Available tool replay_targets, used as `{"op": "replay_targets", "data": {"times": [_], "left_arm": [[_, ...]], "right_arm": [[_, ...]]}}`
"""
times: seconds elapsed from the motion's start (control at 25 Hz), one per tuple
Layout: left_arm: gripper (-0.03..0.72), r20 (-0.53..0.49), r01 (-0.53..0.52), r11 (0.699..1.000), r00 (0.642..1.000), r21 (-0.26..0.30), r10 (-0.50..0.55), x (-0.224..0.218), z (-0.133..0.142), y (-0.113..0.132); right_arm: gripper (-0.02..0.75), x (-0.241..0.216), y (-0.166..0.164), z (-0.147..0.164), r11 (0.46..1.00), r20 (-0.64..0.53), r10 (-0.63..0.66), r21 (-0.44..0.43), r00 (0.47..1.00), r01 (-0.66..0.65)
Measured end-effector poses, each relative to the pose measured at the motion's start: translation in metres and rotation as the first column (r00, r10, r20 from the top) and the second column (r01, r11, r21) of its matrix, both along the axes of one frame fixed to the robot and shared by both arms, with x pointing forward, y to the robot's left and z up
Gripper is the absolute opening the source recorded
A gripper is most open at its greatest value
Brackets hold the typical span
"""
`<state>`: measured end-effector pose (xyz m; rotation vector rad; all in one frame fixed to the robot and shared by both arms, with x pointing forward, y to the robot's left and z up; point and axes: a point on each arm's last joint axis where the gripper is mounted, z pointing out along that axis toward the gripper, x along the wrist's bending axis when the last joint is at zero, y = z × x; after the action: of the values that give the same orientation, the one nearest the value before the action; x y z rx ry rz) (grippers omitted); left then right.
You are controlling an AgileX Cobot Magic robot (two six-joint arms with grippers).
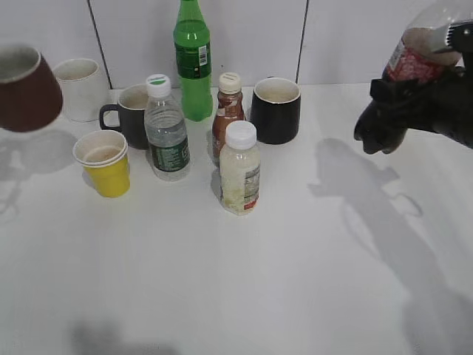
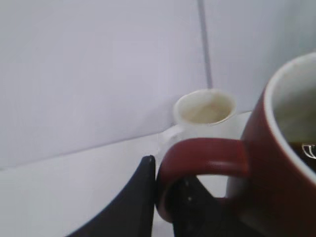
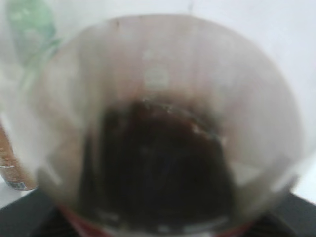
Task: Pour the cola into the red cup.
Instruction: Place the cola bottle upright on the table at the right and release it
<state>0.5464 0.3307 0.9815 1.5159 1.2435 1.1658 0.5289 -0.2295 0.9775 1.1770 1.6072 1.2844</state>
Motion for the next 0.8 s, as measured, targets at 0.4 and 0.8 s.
{"op": "replay_targets", "data": {"times": [0.4, 0.8], "left_arm": [[0.059, -0.052, -0.088, 0.994, 0.995, -0.061, 0.085, 0.054, -0.096, 0.029], [0.059, -0.101, -0.089, 0.989, 0.992, -0.117, 0.078, 0.065, -0.135, 0.03]], "right_arm": [[0.472, -0.001, 0.004, 0.0, 0.998, 0.005, 0.048, -0.027, 0.999, -0.048], [0.472, -0.001, 0.004, 0.0, 0.998, 0.005, 0.05, -0.026, 0.999, -0.05]]}}
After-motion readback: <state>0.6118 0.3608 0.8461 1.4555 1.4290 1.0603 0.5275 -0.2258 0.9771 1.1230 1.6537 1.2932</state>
